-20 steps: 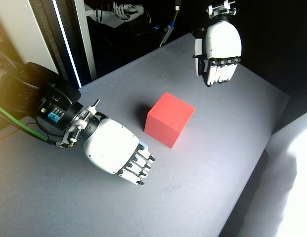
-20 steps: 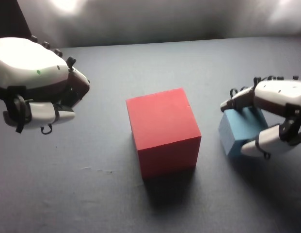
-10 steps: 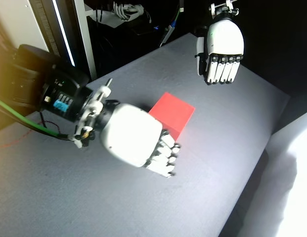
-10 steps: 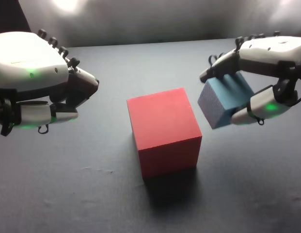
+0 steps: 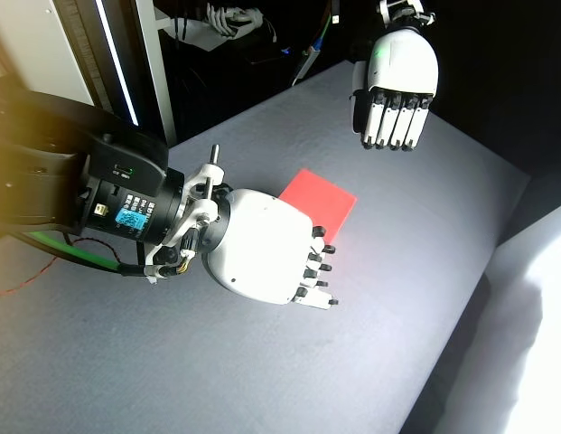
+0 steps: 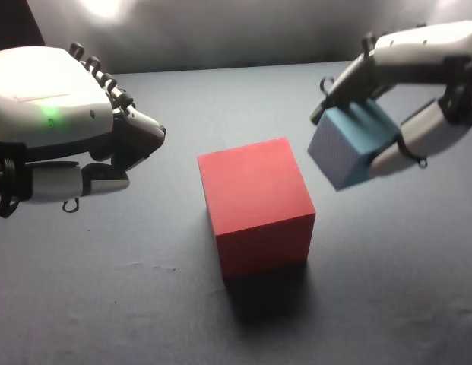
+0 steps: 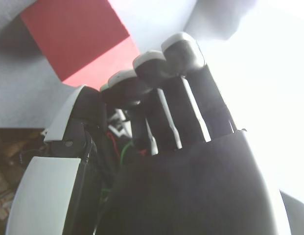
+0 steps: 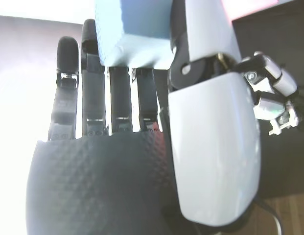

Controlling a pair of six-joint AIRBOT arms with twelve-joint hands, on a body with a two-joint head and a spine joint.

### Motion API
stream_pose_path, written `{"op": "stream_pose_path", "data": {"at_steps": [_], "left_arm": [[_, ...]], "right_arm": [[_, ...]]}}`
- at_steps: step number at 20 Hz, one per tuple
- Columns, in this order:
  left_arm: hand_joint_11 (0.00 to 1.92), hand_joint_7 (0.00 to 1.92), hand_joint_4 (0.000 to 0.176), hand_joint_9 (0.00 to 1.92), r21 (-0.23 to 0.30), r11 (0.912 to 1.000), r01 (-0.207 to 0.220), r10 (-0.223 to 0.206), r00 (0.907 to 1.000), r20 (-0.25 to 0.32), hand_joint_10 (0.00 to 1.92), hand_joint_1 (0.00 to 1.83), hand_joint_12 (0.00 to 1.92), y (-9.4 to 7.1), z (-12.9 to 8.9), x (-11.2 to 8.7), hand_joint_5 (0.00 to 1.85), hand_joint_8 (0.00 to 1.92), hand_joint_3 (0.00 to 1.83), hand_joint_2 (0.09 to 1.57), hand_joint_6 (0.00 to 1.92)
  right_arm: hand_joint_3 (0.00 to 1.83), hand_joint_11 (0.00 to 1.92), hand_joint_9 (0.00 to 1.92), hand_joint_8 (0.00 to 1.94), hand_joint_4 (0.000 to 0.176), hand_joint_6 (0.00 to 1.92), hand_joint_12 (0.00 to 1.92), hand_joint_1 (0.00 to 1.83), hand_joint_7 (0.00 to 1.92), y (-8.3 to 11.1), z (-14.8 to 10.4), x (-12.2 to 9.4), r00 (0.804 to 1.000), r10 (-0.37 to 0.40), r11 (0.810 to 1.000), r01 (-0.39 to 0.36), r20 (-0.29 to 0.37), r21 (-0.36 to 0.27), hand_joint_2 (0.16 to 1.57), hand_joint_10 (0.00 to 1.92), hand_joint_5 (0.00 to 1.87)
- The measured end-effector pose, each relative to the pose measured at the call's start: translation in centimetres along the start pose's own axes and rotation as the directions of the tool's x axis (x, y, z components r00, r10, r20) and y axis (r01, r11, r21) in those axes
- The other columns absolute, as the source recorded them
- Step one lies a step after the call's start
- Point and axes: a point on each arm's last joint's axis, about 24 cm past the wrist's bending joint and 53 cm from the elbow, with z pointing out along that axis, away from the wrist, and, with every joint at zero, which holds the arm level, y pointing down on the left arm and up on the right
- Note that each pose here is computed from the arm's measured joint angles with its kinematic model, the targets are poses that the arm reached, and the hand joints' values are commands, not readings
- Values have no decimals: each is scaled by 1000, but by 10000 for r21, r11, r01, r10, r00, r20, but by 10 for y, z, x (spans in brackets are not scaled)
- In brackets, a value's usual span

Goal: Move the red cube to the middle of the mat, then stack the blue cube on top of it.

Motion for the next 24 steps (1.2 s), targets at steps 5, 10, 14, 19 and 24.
{"op": "stream_pose_path", "data": {"at_steps": [5,10,14,19,24], "left_arm": [[601,744,0,665,1,10000,22,-22,10000,-28,1921,677,1921,0,0,1,580,1921,7,1494,1921],[643,761,0,689,75,10000,-34,35,10000,-67,1921,694,1921,-4,1,2,601,1921,4,1497,1921],[714,799,0,709,-184,9998,-29,28,10000,-53,1921,720,1921,2,1,1,673,1921,0,1484,1921],[694,805,0,708,-426,9991,-48,46,10000,-44,1921,685,1921,10,0,0,682,1921,0,1497,1921],[705,819,0,720,-444,9990,-37,40,10000,62,1921,700,1921,10,0,-4,704,1921,0,1483,1921]], "right_arm": [[2,94,697,4,0,4,1241,1204,797,26,-3,-27,9942,-1058,9921,1067,176,-664,1055,15,762],[0,149,718,10,0,8,1179,1209,824,55,2,-42,9850,-1717,9743,1674,-154,-1507,1035,14,763],[0,157,693,1,0,1,1115,1205,822,70,16,-18,9643,-2476,9529,2249,-937,-2034,1021,1,769],[0,168,705,3,0,3,1160,1206,823,105,37,16,9537,-2580,9376,2086,-1547,-2782,1017,5,776],[0,180,728,5,0,5,1217,1185,845,122,42,29,9502,-2540,9294,1882,-1803,-3176,1012,9,793]]}}
